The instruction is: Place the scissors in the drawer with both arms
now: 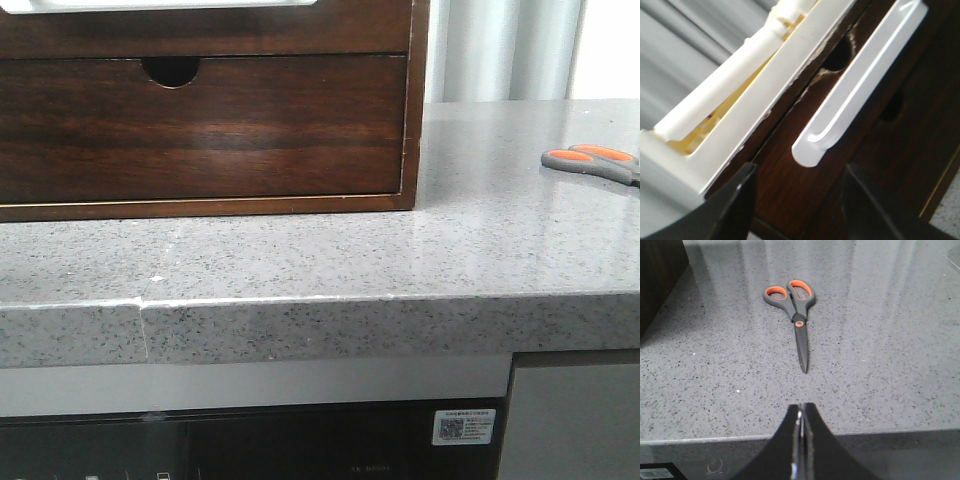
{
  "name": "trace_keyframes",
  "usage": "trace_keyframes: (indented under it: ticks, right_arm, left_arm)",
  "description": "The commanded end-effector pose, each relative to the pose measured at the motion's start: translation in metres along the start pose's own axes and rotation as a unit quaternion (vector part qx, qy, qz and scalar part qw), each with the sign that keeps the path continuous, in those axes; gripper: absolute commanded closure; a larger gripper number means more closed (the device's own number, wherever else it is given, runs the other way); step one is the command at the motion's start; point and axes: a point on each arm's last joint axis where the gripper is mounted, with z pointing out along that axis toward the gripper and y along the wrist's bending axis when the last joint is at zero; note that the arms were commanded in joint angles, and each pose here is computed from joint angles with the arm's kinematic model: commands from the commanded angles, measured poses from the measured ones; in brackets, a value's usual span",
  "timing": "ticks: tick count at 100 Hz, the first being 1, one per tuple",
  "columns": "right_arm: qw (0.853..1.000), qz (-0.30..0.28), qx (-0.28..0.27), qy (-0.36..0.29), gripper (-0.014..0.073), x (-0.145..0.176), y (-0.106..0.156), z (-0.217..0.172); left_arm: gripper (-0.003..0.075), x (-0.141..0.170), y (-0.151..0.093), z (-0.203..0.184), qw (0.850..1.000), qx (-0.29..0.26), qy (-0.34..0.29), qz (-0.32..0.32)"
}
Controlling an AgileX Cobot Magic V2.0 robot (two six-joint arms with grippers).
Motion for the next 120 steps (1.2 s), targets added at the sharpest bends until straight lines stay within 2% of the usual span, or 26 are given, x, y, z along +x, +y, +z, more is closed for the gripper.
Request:
trace_keyframes:
  ticks: [1, 30, 59, 98, 105, 120]
  right_arm:
    - [0.999, -0.005, 0.000, -0.041, 0.0691, -0.016, 0.000, -0.002]
    - [0.999, -0.005, 0.000, -0.041, 0.0691, -0.016, 0.000, -0.002]
    - [0.999, -0.005, 0.000, -0.040, 0.0691, -0.016, 0.000, -0.002]
    - [0.999, -0.002, -0.001, -0.040, 0.0691, -0.016, 0.000, -0.002]
    - [0.999, -0.001, -0.002, -0.040, 0.0691, -0.016, 0.000, -0.002]
    - [0.999, -0.001, -0.002, -0.040, 0.0691, -0.016, 0.000, -0.002]
  left_arm:
    - [0.0395, -0.016, 0.006, 0.011, 0.999, 0.011, -0.051, -0.004]
    - [0.0395, -0.019, 0.005, 0.049, 0.996, 0.062, -0.044, 0.037]
    - [0.0395, -0.022, 0.006, 0.080, 0.988, 0.083, -0.048, 0.121]
    - [0.0399, -0.020, 0.007, 0.101, 0.985, 0.097, -0.046, 0.132]
    - [0.0436, -0.020, 0.006, 0.101, 0.985, 0.100, -0.045, 0.133]
    - [0.0599, -0.020, 0.005, 0.102, 0.983, 0.103, -0.047, 0.141]
